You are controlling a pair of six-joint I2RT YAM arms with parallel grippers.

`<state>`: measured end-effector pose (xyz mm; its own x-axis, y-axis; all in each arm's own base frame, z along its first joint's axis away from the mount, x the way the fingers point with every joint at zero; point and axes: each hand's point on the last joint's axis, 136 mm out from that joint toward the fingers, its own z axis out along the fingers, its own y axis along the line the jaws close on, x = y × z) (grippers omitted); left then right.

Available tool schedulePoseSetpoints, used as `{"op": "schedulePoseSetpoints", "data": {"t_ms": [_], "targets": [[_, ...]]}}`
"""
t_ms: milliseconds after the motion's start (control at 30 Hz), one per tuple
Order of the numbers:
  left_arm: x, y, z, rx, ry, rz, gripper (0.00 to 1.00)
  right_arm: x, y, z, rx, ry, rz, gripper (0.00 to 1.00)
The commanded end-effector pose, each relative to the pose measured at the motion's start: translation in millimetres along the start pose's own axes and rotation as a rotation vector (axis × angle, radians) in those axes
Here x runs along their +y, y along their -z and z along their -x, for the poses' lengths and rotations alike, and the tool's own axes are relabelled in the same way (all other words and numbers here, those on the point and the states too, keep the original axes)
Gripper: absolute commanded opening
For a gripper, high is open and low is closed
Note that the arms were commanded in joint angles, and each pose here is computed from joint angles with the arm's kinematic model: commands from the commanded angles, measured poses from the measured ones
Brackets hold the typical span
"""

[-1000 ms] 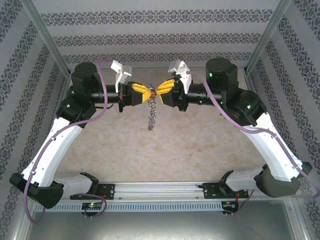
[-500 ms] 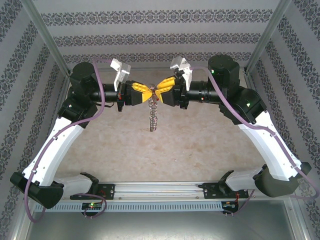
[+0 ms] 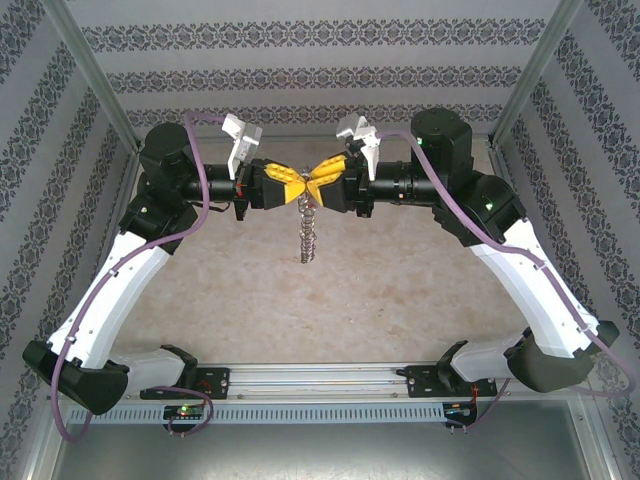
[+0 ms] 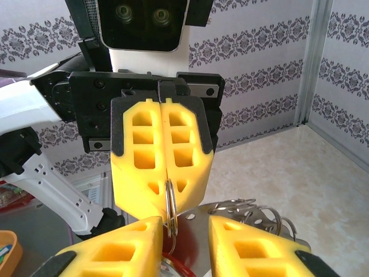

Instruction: Put the keys on the keyring

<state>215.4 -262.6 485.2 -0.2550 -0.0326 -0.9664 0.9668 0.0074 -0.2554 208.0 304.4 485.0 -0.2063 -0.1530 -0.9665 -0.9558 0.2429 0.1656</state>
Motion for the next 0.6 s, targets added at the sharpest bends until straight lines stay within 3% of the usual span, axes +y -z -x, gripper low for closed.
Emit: {"op": "schedulePoseSetpoints", "data": {"t_ms": [0,233,400,567], "targets": [[-9,3,11,-0.026,-0.053,-0.031,0.0,-2,-6,2,-0.014,0.003,0.026,0.24],[-9,4,9,-0.026,-0.047,-0.026,0.0,0,-7,-1,-0.002,0.005,0.035,0.01],[-9,6,9,-0.021,-0.063,-0.005,0.0,-2,-4,-1,-0.001,0.02,0.008,0.0],[-5,12,6,0.019,-0.109,0.069,0.2,-6,2,-1,0.002,0.04,-0.036,0.0]]}}
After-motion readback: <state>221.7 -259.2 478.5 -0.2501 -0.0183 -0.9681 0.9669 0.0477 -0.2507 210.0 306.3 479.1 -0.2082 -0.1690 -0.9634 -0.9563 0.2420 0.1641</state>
